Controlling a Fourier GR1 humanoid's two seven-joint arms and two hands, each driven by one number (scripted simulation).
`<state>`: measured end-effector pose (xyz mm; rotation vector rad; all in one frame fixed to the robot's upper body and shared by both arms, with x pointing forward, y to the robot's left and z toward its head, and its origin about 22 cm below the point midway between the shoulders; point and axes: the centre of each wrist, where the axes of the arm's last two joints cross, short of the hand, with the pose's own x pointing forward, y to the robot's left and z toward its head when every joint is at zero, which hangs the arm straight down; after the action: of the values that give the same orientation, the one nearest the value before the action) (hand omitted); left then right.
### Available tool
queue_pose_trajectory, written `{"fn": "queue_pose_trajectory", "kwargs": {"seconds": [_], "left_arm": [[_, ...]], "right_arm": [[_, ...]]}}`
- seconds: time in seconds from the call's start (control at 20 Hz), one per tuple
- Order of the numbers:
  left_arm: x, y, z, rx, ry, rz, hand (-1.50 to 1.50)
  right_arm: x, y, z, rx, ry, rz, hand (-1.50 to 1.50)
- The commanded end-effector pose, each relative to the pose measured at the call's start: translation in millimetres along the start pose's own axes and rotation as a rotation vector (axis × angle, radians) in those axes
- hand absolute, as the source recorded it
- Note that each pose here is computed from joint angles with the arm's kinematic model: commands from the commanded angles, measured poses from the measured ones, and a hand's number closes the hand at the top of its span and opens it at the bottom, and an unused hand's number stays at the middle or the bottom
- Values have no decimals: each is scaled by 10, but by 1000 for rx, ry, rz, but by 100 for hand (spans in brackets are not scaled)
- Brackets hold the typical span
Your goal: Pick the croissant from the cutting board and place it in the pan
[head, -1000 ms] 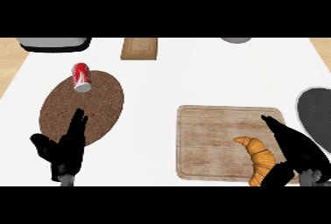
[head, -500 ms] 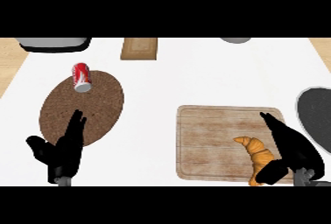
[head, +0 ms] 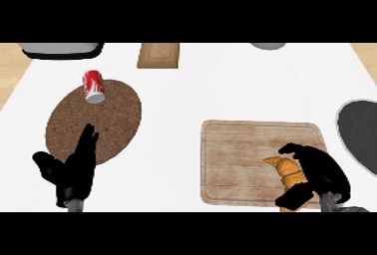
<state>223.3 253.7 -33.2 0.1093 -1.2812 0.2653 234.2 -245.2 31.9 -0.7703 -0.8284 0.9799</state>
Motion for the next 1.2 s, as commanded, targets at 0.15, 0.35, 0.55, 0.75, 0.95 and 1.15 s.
{"fn": "queue_pose_trajectory", "kwargs": {"seconds": [0.15, 0.35, 0.55, 0.75, 0.95, 1.15], "left_arm": [[-164, 87, -30, -16, 46, 0, 0], [-139, 124, 76, -15, 51, 19, 0], [-92, 46, -2, -20, 48, 15, 0], [-160, -66, 82, -12, 70, 7, 0], [-163, -41, 12, -25, 56, 18, 0], [-142, 102, -55, -6, 60, 5, 0]], "right_arm": [[-16, 376, -104, -57, -82, 34, 150], [-166, 234, -118, -59, -71, 50, 150], [1, 384, -146, -44, -94, 75, 150], [442, 416, 133, -55, -146, 103, 150], [632, 380, 234, -178, -155, 130, 150], [625, 167, 485, -423, -181, 158, 150]]}}
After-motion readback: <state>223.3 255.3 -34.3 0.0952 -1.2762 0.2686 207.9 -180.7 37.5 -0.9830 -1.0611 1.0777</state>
